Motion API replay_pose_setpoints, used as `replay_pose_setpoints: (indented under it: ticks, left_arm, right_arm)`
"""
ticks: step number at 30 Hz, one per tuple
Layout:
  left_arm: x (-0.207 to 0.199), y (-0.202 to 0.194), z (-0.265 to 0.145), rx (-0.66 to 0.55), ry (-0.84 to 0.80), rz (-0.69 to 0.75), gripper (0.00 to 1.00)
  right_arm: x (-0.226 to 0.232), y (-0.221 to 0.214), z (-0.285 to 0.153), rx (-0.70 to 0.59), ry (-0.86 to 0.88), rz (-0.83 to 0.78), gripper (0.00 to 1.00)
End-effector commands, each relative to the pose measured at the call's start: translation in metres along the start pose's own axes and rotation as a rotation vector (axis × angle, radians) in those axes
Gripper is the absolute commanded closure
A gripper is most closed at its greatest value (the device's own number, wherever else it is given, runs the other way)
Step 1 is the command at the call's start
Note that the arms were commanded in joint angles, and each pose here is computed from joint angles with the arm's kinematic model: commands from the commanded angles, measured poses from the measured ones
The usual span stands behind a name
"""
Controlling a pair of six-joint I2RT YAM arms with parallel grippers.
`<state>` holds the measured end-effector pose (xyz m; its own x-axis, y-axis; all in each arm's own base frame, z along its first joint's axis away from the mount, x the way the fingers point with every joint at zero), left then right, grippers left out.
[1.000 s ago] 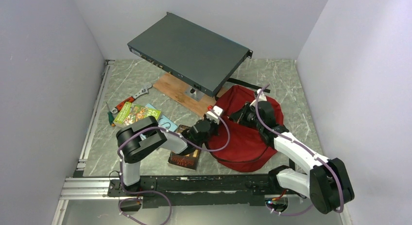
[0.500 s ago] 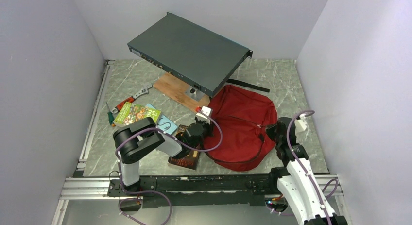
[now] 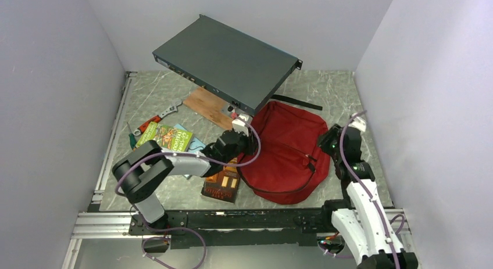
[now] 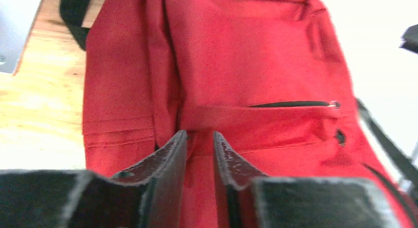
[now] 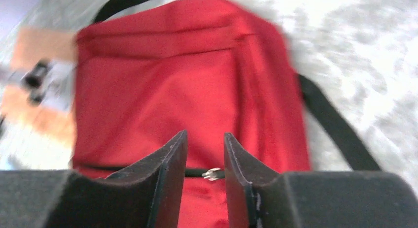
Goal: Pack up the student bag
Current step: Zip the student bag at the center of the board, then adjust the student bag at the center of the board.
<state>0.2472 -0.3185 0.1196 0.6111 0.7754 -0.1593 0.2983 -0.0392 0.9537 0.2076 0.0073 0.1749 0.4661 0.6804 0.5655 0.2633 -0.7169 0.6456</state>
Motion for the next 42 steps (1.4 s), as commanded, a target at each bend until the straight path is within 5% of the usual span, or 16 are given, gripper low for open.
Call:
replay_pose_setpoints:
  ticks: [1,7,12,17,22,28,30,36,42]
  left_arm:
    - [-0.019,0.035,-0.021,0.05,-0.234,-0.161,0.64]
    - [-0.015,0.053,-0.063,0.068,-0.314,-0.203,0.51]
    - [-0.009,0.035,-0.1,0.17,-0.297,-0.227,0.44]
    - [0.001,0.008,-0.126,0.199,-0.237,-0.311,0.3]
    - [0.01,-0.017,-0.131,0.24,-0.126,-0.469,0.28]
    - [-0.011,-0.033,-0.11,0.349,-0.183,-0.533,0.28]
    - [-0.016,-0.033,-0.101,0.368,-0.211,-0.516,0.37]
    - [0.031,-0.023,-0.084,0.292,-0.042,-0.482,0.86]
    - [0.053,0.008,-0.056,0.277,-0.131,-0.423,1.0]
  right_arm:
    - [0.057,-0.014,-0.025,0.183,0.339,-0.252,0.61]
    - [0.081,-0.07,-0.051,0.367,0.505,-0.382,0.45]
    - [0.066,-0.093,-0.059,0.483,0.456,-0.24,0.42]
    - [0.028,-0.091,-0.051,0.369,0.17,-0.086,0.37]
    - [0.003,-0.082,-0.049,0.248,-0.034,0.032,0.3]
    - [-0.009,-0.08,-0.047,0.234,-0.202,0.004,0.29]
    - [-0.01,-0.079,-0.048,0.236,-0.212,-0.015,0.29]
    - [-0.006,-0.08,-0.052,0.26,-0.134,-0.028,0.34]
    - [0.029,-0.116,-0.069,0.635,0.283,-0.107,0.65]
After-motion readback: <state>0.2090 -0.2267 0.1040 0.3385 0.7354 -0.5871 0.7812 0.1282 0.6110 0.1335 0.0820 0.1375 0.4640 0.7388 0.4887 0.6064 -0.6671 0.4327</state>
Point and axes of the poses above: each gripper's point midway between its finger pads, its own z axis out along the fingers, its own x axis along the line the jaws close on, y = z × x, the point moved 7 cm from there along -z, back along the fingers, and after that the axes turned 12 degrees about z, right-handed, at the moved point
